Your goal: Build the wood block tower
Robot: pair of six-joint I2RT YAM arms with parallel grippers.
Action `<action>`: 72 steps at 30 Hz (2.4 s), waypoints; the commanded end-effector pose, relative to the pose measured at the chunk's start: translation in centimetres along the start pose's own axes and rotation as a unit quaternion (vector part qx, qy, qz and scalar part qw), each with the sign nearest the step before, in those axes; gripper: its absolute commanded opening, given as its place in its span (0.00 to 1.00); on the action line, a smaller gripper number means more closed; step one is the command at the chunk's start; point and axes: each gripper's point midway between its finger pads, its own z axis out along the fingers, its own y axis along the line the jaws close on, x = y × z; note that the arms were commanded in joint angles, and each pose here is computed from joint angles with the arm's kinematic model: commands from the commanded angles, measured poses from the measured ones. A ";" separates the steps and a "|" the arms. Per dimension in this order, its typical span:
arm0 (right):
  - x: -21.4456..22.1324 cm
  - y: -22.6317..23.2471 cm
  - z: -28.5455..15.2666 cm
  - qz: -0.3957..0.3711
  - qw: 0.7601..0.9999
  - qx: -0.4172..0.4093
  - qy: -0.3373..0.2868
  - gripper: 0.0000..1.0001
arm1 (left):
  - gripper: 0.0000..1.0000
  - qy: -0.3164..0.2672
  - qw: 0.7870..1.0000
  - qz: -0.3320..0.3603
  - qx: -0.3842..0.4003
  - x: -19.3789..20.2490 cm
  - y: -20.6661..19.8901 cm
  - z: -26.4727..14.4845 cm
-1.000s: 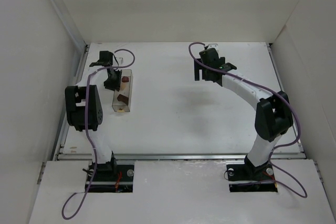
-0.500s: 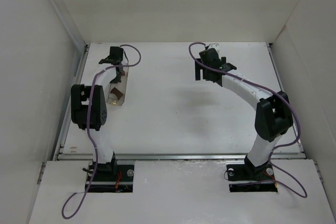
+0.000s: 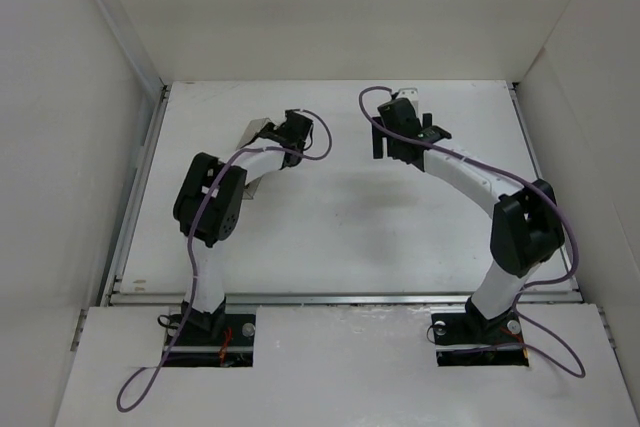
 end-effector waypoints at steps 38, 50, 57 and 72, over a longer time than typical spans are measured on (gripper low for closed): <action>1.1 1.5 -1.8 -0.015 1.000 -0.011 -0.006 1.00 | 0.94 -0.065 0.875 -0.144 0.457 -3.5 -4.1 -6.8; 1.6 1.4 -1.9 -0.022 1.000 -0.001 -0.003 1.00 | 0.00 -0.034 0.876 -0.175 0.449 -3.0 -3.0 -5.3; 1.4 1.3 -1.7 -0.021 1.000 0.016 -0.006 1.00 | 0.00 -0.076 0.966 -0.105 0.224 -4.4 -0.6 -6.3; 1.8 -1.7 -2.4 0.034 0.995 0.091 -0.009 1.00 | 0.00 -0.120 0.992 -0.013 0.047 -6.2 -1.4 -9.0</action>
